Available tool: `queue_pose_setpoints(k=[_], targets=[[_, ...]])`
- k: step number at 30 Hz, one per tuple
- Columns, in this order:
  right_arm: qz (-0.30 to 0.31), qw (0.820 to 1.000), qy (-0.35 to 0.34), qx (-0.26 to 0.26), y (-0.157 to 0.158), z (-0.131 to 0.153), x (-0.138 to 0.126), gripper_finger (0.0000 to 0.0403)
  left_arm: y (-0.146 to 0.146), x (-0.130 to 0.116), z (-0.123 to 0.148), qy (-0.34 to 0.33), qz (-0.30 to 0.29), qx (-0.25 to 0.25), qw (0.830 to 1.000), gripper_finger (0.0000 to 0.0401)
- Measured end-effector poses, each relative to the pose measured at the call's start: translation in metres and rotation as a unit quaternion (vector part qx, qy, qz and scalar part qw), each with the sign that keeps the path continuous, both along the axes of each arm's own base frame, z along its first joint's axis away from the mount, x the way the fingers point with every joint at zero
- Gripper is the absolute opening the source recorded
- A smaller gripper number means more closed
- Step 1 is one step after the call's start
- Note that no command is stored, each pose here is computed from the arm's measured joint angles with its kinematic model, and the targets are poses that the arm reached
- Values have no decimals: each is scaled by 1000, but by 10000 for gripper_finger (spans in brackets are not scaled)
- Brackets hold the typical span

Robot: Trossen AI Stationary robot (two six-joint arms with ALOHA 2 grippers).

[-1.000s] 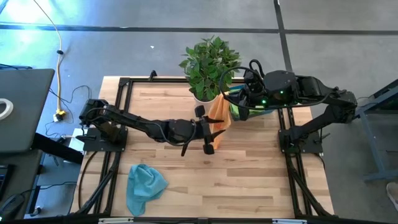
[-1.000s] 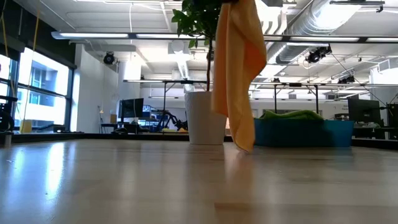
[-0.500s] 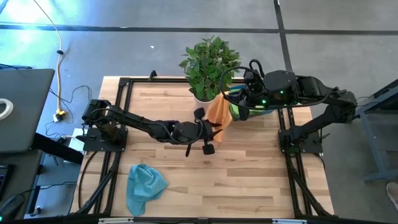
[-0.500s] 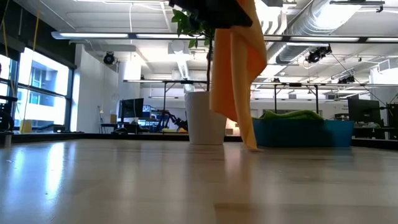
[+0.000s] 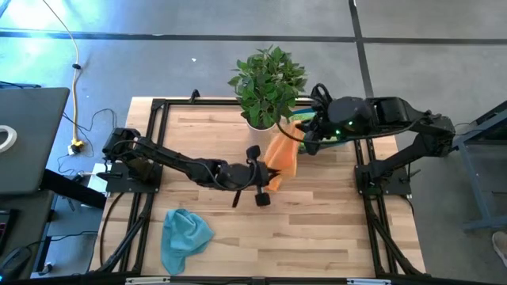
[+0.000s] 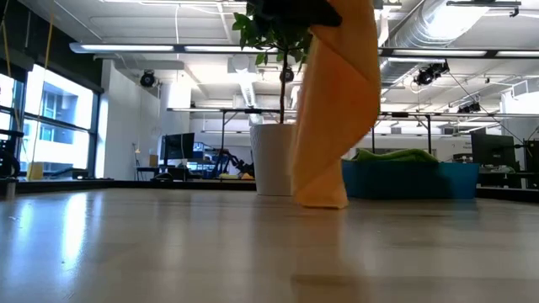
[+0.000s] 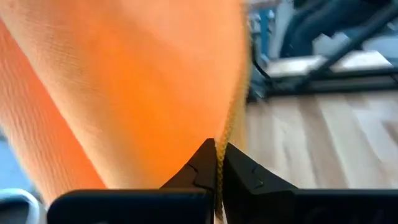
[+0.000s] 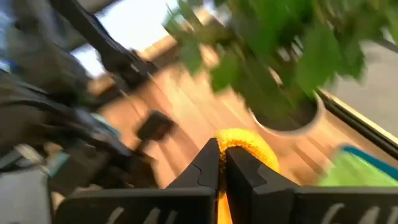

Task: Sort microfiber towel by color & place in baskets
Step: Fold the orange towel

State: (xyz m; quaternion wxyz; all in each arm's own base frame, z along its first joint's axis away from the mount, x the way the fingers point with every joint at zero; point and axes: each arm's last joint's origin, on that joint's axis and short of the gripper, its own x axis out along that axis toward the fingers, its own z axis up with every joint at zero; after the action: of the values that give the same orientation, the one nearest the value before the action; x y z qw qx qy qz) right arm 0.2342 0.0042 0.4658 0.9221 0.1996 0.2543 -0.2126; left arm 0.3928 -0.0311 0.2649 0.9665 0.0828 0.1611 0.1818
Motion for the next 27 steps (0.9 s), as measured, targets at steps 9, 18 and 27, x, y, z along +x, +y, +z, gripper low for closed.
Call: queue_pose_setpoints(k=[9, 18, 27], targets=[[-59, 981, 184, 2, 14, -80, 6, 1, -28, -18, -28, 125, 3, -90, 988, 1], [31, 961, 254, 105, 46, -198, 16, 1, -32, -33, -44, 204, 40, -159, 965, 0], [48, 965, 181, 184, 61, -232, 23, 54, -36, -36, -47, 228, 11, -199, 953, 0]])
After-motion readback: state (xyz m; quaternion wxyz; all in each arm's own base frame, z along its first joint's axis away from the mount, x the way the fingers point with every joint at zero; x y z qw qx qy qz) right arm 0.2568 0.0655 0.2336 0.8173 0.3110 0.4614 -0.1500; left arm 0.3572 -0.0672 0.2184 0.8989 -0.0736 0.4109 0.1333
